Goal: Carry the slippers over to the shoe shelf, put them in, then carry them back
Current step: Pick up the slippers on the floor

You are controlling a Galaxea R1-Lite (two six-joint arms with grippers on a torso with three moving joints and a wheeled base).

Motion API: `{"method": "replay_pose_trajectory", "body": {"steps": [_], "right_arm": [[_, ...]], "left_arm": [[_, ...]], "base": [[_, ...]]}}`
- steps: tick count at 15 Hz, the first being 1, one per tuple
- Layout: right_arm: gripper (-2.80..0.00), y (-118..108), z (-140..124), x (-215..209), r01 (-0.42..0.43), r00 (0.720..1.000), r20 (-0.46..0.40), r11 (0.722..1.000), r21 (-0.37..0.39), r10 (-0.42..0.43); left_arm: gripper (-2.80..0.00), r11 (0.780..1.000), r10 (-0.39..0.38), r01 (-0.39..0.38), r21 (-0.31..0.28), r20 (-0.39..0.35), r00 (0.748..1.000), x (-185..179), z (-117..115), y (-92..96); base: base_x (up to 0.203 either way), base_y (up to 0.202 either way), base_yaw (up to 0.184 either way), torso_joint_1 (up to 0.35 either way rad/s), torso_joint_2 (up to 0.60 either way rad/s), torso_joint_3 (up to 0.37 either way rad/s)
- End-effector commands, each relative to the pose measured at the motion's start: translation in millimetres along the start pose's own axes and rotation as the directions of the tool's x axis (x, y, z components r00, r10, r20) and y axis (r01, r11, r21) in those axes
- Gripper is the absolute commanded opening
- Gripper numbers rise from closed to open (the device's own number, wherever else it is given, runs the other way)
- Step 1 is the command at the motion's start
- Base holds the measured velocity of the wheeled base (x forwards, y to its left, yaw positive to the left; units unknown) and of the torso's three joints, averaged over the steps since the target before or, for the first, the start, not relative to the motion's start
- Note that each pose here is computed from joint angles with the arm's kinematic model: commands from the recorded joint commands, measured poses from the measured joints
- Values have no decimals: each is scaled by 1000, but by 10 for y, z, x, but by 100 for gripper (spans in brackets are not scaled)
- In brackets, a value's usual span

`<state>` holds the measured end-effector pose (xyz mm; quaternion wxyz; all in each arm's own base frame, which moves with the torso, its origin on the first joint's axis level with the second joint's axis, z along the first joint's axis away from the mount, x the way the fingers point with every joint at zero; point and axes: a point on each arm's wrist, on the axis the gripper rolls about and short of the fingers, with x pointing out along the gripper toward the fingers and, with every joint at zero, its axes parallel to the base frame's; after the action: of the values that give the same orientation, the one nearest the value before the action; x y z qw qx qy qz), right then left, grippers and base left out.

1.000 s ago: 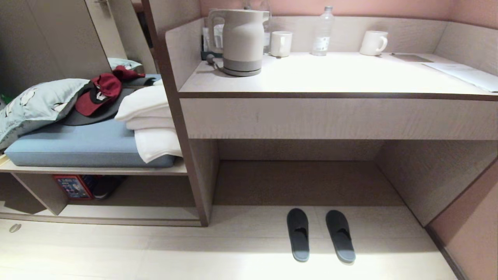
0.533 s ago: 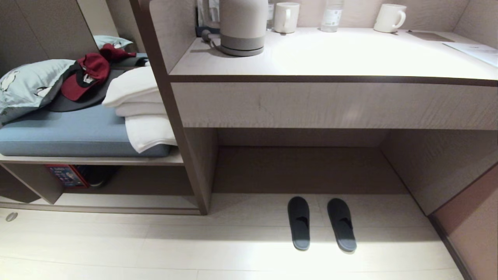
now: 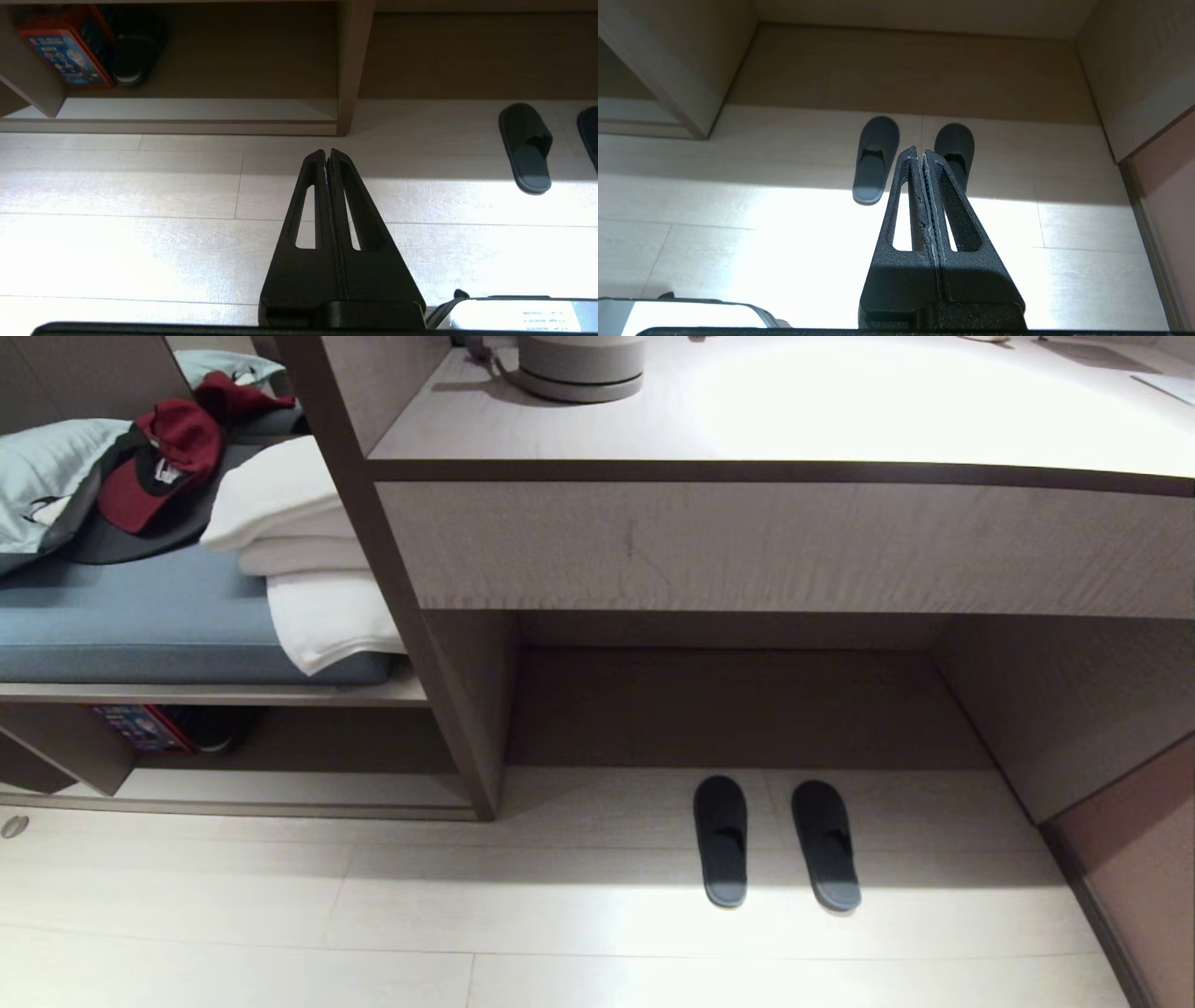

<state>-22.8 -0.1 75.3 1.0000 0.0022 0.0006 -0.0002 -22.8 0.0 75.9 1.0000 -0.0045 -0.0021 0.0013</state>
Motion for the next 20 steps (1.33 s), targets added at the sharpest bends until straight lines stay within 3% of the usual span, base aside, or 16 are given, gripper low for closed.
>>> {"method": "replay_pose_trajectory", "body": {"steps": [1, 20], "right_arm": [[-280, 0, -4, 1, 0, 1000, -2, 1000, 0, 0], [-280, 0, -4, 1, 0, 1000, -2, 1000, 0, 0]], "left_arm": [[-280, 1000, 1, -1, 0, -1, 1000, 1, 1, 0], [-280, 1000, 1, -1, -1, -1, 1000, 1, 1, 0]], "base": [[0, 0, 0, 3, 3, -199], [0, 0, 0, 3, 3, -198]]}}
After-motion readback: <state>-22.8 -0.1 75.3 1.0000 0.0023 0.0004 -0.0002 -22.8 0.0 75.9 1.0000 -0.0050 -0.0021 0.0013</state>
